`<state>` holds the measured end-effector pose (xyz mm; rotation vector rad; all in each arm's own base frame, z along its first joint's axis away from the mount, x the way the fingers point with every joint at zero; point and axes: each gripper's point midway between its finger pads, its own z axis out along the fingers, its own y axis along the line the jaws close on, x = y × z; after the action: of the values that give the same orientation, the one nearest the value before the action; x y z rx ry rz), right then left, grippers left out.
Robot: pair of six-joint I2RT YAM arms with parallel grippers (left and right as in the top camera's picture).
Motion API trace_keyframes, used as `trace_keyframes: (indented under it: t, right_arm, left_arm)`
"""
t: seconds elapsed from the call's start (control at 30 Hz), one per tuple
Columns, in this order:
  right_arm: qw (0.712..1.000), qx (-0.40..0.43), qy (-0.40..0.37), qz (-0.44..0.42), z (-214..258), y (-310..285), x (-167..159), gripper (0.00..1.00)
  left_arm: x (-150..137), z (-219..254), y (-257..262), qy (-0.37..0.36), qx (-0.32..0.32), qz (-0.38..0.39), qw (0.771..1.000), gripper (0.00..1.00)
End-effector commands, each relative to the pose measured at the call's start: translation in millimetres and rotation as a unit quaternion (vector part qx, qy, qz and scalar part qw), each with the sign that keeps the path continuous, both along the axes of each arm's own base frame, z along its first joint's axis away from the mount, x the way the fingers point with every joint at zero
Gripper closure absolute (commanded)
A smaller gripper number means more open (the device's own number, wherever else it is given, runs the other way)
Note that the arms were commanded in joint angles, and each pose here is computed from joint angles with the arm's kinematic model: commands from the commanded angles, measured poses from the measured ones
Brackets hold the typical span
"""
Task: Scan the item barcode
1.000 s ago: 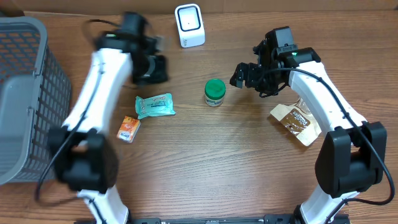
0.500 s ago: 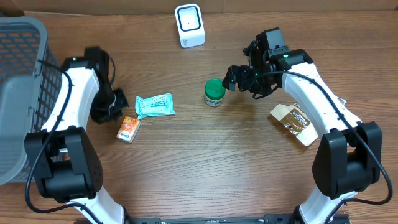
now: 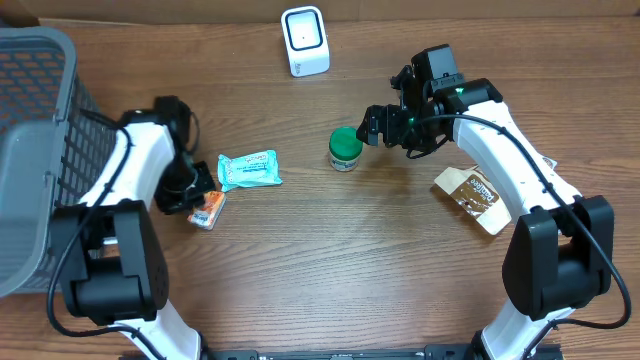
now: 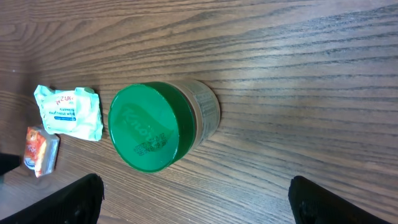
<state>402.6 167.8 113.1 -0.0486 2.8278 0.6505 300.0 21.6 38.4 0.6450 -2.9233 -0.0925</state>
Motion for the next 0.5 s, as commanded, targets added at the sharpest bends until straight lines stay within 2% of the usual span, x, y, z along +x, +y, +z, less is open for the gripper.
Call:
trace_keyframes:
  t: [0.0, 0.2, 0.33, 0.47]
  right_arm:
    - [1.0, -0.005, 0.003, 0.001, -5, -2, -2, 0.04]
    - [1.0, -0.005, 0.004, 0.001, -5, -2, -2, 0.04]
    - [1.0, -0.004, 0.002, 0.001, -5, -1, -1, 0.04]
    - [1.0, -0.004, 0.002, 0.001, -5, -1, -1, 0.04]
  left_arm:
    - [-9, -20, -22, -0.004, -0.024, -0.025, 0.999, 0.96]
    - [6, -43, -46, -0.059, -0.081, -0.031, 0.995, 0.96]
    - [34, -39, -76, -0.12, -0.14, -0.073, 0.98, 0.96]
    - [50, -33, -104, -0.159, -0.178, -0.103, 0.966, 0.96]
